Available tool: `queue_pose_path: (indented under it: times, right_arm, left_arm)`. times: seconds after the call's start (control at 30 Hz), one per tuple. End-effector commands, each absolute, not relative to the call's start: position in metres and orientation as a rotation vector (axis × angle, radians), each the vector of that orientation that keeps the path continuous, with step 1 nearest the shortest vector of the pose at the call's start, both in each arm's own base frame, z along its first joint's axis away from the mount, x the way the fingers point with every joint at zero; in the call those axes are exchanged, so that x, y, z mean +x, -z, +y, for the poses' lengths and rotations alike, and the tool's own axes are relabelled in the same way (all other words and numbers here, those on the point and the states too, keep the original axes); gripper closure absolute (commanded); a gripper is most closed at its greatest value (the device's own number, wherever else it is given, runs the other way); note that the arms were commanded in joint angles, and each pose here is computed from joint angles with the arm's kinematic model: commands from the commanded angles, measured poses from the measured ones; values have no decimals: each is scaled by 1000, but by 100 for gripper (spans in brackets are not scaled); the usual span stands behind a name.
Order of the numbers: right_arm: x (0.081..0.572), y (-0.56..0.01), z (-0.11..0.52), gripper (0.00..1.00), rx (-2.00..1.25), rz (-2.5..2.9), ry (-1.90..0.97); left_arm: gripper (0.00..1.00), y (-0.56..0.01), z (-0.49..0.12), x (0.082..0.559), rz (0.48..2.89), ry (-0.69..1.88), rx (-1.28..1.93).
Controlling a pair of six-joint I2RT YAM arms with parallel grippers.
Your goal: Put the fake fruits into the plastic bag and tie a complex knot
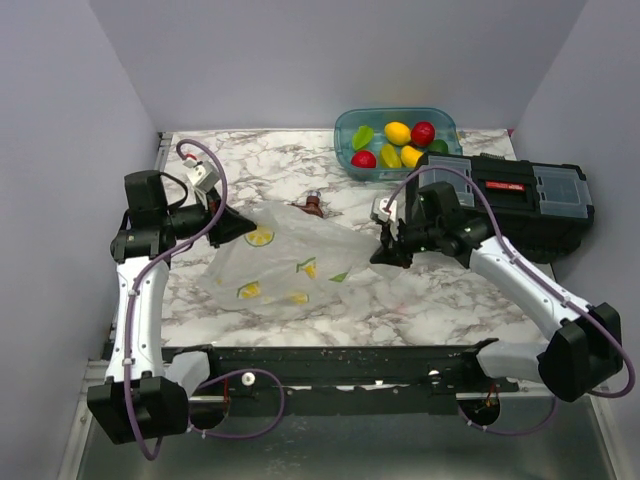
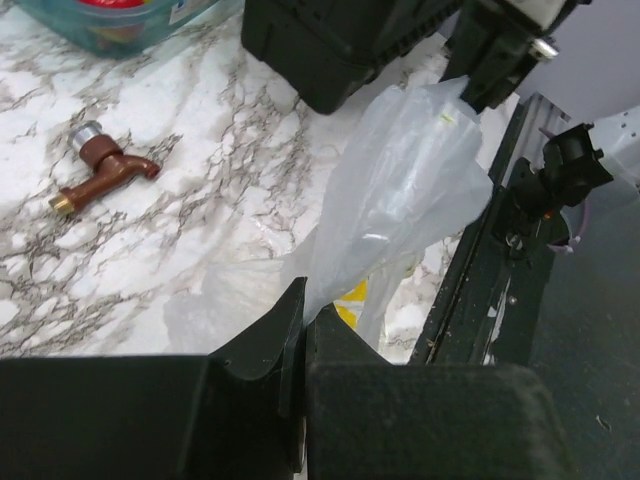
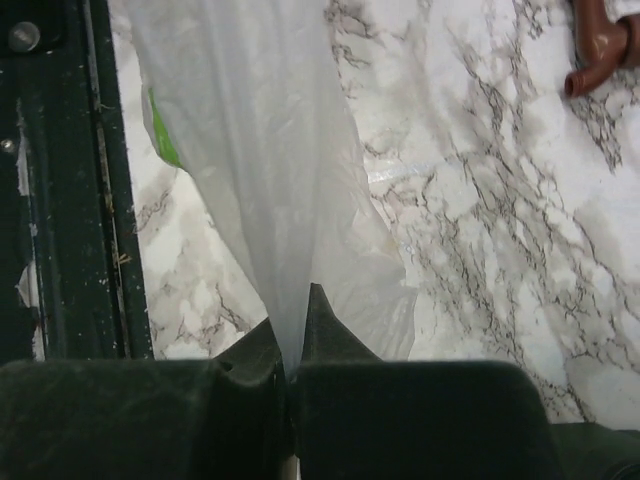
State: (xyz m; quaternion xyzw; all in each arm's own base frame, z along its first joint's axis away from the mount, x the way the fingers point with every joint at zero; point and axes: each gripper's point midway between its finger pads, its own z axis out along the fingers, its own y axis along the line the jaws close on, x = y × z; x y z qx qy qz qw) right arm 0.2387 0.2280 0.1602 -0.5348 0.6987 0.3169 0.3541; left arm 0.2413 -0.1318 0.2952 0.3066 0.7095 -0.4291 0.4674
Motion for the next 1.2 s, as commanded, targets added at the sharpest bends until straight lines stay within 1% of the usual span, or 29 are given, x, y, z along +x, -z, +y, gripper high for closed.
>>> queue_pose_path:
  times: [0.0, 0.13, 0.23, 0.3, 0.37, 0.43, 0.47, 0.5, 0.53, 0.6, 0.63, 0.67, 0.7, 0.73, 0.8, 0.87, 0.93, 1.0, 1.1, 1.17]
  right_arm:
    - [211, -165, 210, 99, -1470, 1843, -875]
    - [214, -183, 228, 99, -1457, 1856, -1010]
    - [207, -184, 241, 99, -1517, 1866, -1132]
    - [214, -178, 250, 99, -1519, 1896, -1152]
    - [240, -171, 259, 87, -1468, 1951, -1102]
    - [277, -172, 267, 79, -1392, 1980, -986]
    - [298, -175, 271, 71, -1334, 1977, -920]
    - [318, -181, 274, 60, -1262, 1984, -860]
    - [333, -187, 278, 55, -1228, 1971, -822]
    - [359, -205, 285, 42, -1149, 1944, -771]
    - [370, -209, 287, 31, -1102, 1947, -753]
    - [378, -215, 289, 23, -1069, 1942, -742]
    - [383, -218, 290, 14, -1041, 1946, -739]
    - [385, -223, 291, 12, -1024, 1945, -739]
    - [381, -227, 293, 11, -1021, 1943, -764]
    - [368, -229, 292, 11, -1036, 1938, -799]
    - [353, -227, 288, 12, -1051, 1938, -832]
    - [334, -225, 284, 12, -1065, 1944, -873]
    - [308, -217, 282, 12, -1093, 1967, -960]
    - [296, -214, 278, 13, -1103, 1985, -986]
  left_arm:
    - [100, -297, -106, 264, 1762, 891, 694]
    - [100, -281, -101, 283, 1823, 898, 576]
    - [100, -269, -95, 306, 1888, 844, 514]
    - [100, -256, -86, 325, 1956, 800, 450]
    - [99, -237, -76, 343, 2042, 773, 387]
    - [81, -219, -64, 358, 2121, 729, 334]
    - [66, -214, -59, 363, 2145, 706, 325]
    - [52, -214, -53, 367, 2152, 686, 325]
    - [40, -219, -49, 370, 2149, 664, 329]
    - [26, -234, -35, 375, 2113, 603, 331]
    - [19, -245, -32, 374, 2083, 570, 373]
    - [14, -255, -28, 372, 2059, 513, 420]
    - [4, -263, -26, 367, 2031, 457, 479]
    - [2, -270, -25, 361, 2003, 411, 532]
    - [1, -282, -29, 340, 1946, 347, 655]
    - [2, -278, -42, 307, 1878, 341, 852]
    - [2, -259, -55, 273, 1818, 317, 1028]
    - [2, -236, -61, 255, 1762, 223, 1160]
    - [1, -204, -65, 247, 1673, 61, 1324]
    - [2, -186, -74, 243, 1596, -3, 1441]
